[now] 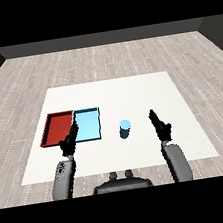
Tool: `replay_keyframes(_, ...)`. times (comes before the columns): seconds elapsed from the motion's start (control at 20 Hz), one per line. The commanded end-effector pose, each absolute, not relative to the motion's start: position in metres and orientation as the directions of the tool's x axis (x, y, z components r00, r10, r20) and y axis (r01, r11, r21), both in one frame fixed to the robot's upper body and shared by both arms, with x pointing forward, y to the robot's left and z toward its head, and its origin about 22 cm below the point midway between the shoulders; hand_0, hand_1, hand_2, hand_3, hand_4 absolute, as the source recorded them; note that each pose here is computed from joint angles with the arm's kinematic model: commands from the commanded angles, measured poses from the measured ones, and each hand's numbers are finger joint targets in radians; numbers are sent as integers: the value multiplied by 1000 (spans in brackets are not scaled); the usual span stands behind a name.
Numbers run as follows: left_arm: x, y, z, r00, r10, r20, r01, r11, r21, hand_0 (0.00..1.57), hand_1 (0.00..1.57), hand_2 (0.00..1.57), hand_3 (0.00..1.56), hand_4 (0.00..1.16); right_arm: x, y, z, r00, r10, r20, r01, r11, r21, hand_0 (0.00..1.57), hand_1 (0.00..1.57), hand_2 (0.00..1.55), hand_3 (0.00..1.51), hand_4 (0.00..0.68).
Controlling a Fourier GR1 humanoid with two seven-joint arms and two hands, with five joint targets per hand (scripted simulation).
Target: Pick the blue can and put it in the blue box
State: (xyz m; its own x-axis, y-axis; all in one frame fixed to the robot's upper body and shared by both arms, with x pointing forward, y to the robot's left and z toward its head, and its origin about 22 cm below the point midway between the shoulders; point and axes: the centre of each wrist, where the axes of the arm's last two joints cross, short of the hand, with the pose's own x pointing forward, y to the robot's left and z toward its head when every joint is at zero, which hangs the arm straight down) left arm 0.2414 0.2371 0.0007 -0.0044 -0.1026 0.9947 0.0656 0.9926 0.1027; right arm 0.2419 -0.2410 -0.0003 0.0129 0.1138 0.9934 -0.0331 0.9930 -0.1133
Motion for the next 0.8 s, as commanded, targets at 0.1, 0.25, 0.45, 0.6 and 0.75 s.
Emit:
replay_keyframes(0.1,246,248,9,-22,-98,995,27,995,99,0,0,0,0,0,248,-237,9,-16,113,993,-14,993,-113,0,0,0,0,0)
replay_keyframes(0.25,238,248,11,-30,-90,995,-10,996,90,0,0,0,0,0,253,-212,16,-51,104,993,-8,994,-105,0,0,0,0,0)
replay_keyframes(0.45,245,245,45,-440,18,898,46,999,2,0,0,0,0,0,255,-227,26,-268,-98,958,-126,990,66,0,0,0,0,0)
replay_keyframes(0.6,243,266,12,-438,39,898,63,998,-13,0,0,0,0,0,260,-243,16,-264,-108,958,-133,988,75,0,0,0,0,0)
replay_keyframes(0.75,251,253,19,-450,43,892,71,997,-12,0,0,0,0,0,251,-237,34,-264,-123,957,-146,985,86,0,0,0,0,0)
